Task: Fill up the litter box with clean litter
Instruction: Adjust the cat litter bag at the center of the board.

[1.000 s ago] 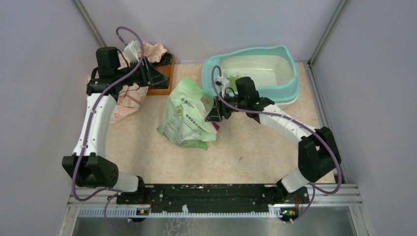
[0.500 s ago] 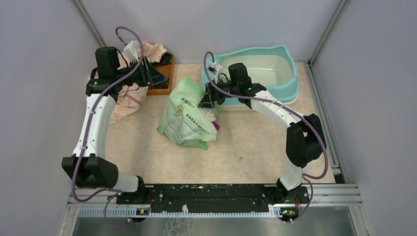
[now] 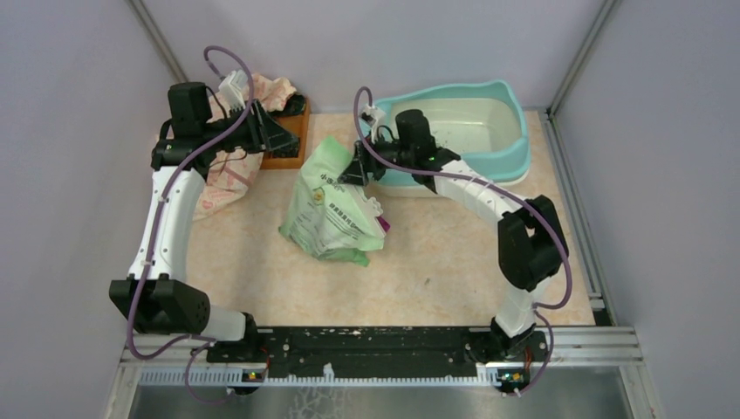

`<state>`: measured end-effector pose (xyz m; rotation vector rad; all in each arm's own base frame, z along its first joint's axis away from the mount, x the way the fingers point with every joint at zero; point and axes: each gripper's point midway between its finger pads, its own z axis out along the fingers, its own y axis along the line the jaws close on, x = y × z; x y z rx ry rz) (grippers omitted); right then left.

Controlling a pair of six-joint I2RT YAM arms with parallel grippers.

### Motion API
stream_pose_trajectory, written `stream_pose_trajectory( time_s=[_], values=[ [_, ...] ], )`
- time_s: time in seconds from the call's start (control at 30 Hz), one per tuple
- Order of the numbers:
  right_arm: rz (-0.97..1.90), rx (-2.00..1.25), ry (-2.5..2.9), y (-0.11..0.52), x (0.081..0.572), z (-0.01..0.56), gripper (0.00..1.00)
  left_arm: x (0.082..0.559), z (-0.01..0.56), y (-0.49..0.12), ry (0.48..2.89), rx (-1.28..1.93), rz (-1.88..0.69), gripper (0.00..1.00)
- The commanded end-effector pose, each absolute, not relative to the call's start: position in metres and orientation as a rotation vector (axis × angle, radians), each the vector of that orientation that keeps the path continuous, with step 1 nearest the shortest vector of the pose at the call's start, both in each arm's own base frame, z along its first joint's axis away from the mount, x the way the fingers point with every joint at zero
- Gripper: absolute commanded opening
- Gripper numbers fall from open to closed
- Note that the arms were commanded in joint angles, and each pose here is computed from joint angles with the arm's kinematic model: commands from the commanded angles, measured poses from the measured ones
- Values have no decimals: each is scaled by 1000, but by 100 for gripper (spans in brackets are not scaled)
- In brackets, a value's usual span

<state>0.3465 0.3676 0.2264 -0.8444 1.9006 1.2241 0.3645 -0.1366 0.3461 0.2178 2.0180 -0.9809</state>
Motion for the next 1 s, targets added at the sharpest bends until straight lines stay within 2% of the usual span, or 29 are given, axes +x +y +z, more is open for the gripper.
stream_pose_trajectory(
  time_s=[0.0, 0.03, 0.13, 0.2, 0.23, 0.27, 0.6, 0.97],
  values=[
    [1245, -895, 1653, 391, 335, 289, 59, 355, 370, -136, 1956, 258, -970, 45],
    [1235, -912, 1647, 394, 332, 290, 53, 354, 370, -136, 1957, 258, -970, 45],
    [1175, -945, 1640, 401, 326, 288, 23, 351, 372, -136, 1952, 261, -969, 45],
    [1128, -962, 1627, 403, 317, 288, 12, 349, 372, -136, 1953, 260, -969, 45],
    [1095, -967, 1622, 404, 315, 289, 3, 347, 373, -135, 1951, 260, -967, 45],
    [1061, -971, 1615, 403, 312, 291, 0, 346, 373, -136, 1952, 261, -967, 45],
    [684, -1039, 1524, 399, 278, 312, 0, 338, 371, -125, 1956, 228, -932, 45],
    [551, -1165, 1469, 425, 219, 284, 0, 335, 353, -67, 1992, -16, -720, 46]
  ],
)
